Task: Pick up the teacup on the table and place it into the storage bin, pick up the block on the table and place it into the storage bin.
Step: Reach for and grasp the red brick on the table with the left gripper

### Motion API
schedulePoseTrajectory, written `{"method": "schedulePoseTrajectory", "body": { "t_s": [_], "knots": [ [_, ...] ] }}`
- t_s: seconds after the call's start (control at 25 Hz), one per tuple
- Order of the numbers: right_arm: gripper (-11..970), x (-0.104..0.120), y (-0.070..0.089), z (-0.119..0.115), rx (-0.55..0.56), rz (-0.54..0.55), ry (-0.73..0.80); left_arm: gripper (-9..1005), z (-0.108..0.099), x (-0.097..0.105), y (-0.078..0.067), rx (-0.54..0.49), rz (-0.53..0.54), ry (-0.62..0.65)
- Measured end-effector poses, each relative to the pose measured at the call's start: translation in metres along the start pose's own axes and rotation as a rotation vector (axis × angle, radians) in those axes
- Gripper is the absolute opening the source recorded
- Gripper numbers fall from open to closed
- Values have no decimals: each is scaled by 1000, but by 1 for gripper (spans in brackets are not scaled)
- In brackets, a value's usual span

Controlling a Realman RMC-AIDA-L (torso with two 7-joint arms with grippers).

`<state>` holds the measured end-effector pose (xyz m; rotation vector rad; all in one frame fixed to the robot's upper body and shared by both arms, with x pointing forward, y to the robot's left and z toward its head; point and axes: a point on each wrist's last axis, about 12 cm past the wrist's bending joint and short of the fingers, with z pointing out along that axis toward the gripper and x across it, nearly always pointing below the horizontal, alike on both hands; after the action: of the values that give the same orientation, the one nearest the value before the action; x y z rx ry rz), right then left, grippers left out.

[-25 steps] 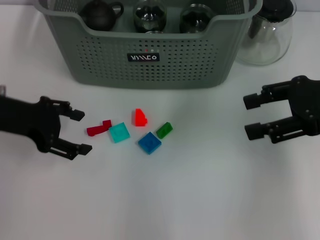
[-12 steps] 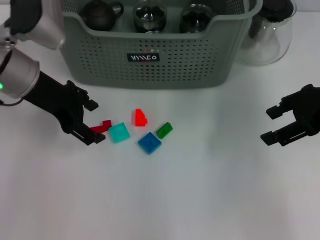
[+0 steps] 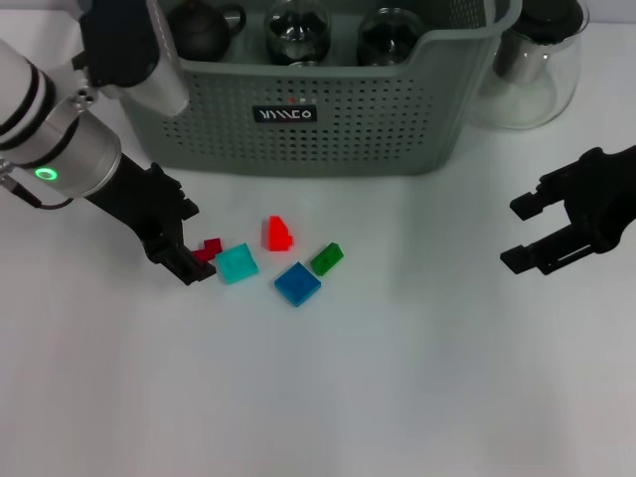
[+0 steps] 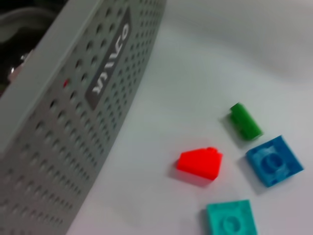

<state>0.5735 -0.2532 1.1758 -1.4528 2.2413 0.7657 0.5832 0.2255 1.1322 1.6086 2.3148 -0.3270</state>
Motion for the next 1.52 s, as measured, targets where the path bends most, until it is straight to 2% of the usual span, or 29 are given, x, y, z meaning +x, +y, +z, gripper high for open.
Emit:
{"method": "schedulePoseTrajectory", "body": {
  "t_s": [0.32,0.56,0.64,1.52],
  "knots": [
    [806,-2,0,4,3,0,-10,867,12,-7,-1,-51,20,113],
    [806,-2,0,5,8,0,-14,860,15,-9,-2,-52,41,134],
    [807,-2,0,5,10,-1,-15,627,16,-9,-3,-52,44,137],
    [807,-2,0,6,17,-11,-41,581,24,-6,-3,-63,64,145]
  ]
}}
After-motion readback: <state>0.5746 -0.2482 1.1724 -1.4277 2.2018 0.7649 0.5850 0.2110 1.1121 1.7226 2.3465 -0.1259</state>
